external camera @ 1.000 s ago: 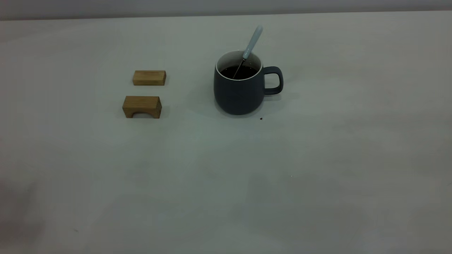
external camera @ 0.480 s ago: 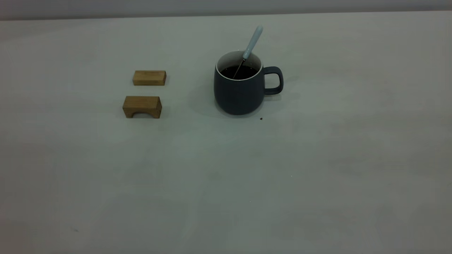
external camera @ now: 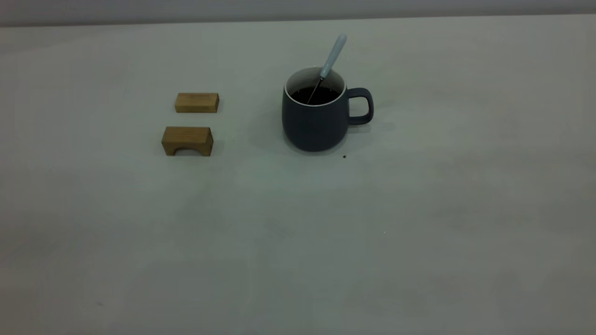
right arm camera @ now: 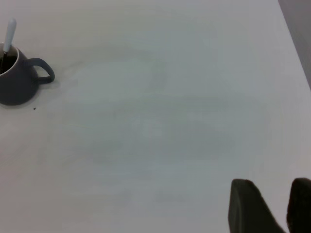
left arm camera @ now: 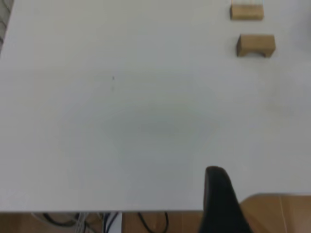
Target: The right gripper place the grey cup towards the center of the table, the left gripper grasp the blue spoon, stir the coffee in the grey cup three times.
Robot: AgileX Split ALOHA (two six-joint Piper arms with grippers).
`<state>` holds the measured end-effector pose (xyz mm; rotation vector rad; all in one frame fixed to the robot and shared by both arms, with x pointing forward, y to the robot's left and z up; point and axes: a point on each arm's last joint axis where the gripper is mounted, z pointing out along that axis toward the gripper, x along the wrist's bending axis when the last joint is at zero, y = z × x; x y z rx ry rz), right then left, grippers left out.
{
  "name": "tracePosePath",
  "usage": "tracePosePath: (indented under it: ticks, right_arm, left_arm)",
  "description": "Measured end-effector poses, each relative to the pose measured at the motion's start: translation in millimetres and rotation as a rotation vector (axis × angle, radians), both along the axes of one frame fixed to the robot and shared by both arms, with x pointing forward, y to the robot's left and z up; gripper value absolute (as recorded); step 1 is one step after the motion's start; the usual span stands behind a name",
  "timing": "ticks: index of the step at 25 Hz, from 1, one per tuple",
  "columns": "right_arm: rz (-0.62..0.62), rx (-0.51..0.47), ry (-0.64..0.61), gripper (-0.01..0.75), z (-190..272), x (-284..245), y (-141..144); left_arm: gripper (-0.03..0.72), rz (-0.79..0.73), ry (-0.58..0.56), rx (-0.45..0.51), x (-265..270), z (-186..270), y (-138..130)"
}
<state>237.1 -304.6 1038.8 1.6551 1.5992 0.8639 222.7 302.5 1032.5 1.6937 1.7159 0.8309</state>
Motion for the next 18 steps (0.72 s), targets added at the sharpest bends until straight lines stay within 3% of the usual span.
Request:
tracePosePath:
  ticks: [18]
  right_arm:
    - [0.000, 0.000, 0.000, 0.239, 0.0, 0.0, 0.0]
  left_arm:
    - [0.519, -0.001, -0.007, 0.003, -1.0, -0.1, 0.1]
